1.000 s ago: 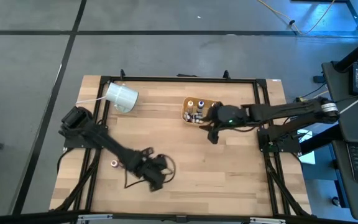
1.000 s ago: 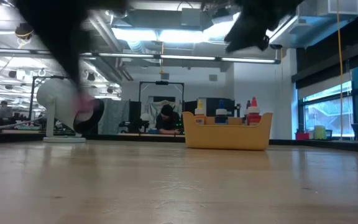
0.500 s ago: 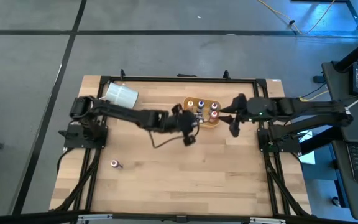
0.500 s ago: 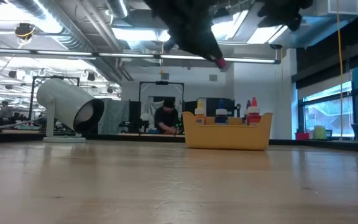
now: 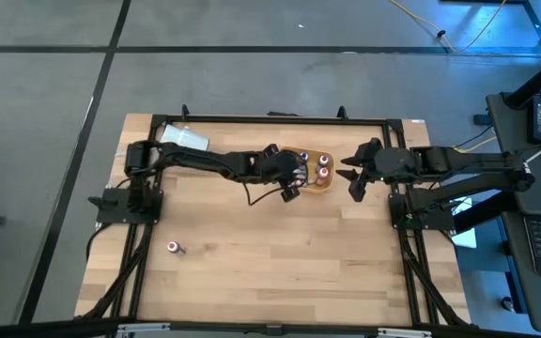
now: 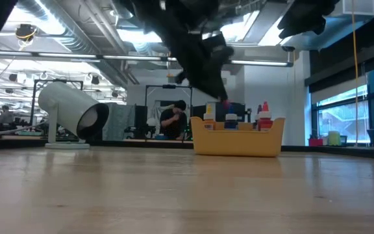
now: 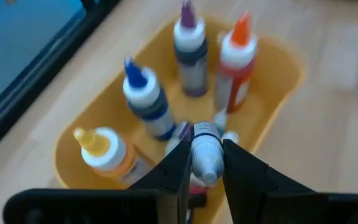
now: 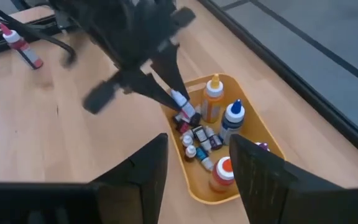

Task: Pick & Place food coloring
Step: Put the small black food coloring bottle into the yellow bin

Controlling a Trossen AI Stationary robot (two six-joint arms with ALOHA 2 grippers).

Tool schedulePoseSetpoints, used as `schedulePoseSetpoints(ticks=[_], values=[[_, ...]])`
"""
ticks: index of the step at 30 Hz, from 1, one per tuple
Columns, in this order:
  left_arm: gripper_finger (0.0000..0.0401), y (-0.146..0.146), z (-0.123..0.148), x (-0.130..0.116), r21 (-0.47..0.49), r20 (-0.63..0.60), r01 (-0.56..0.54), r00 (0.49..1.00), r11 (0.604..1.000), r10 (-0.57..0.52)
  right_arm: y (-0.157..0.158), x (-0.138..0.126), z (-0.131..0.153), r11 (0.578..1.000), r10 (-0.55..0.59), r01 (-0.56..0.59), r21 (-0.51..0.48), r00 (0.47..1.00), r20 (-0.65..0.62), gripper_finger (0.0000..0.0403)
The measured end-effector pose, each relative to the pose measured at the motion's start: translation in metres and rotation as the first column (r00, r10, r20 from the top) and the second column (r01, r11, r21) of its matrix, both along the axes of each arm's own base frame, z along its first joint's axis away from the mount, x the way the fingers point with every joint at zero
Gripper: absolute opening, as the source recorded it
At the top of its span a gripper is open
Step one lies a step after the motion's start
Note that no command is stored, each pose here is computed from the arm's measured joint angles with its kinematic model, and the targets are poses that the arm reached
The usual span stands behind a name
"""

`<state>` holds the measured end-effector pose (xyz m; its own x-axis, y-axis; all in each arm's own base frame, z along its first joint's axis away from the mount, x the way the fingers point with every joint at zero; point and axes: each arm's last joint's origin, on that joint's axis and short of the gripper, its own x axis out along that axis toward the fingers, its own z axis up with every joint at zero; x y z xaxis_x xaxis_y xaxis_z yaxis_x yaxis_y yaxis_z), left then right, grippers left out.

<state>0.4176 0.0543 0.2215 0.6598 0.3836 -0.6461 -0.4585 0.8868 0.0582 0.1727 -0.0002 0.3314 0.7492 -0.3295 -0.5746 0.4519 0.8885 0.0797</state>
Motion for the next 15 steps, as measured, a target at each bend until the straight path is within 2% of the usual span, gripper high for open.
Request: schedulePoseSetpoints(ticks=[9, 15], values=[[0.0074, 0.008, -0.035, 0.007, 0.013, -0.103, 0.015, 0.995, 1.0, -0.014, 0.0, 0.001, -0.001, 1.0, 0.001, -0.001, -0.001, 1.0, -0.008, 0.0173], [0.0074, 0.009, -0.043, 0.009, -0.003, -0.126, 0.025, 0.992, 1.0, -0.025, 0.0, 0.001, -0.001, 1.0, 0.002, -0.002, -0.001, 1.0, -0.011, 0.0173]])
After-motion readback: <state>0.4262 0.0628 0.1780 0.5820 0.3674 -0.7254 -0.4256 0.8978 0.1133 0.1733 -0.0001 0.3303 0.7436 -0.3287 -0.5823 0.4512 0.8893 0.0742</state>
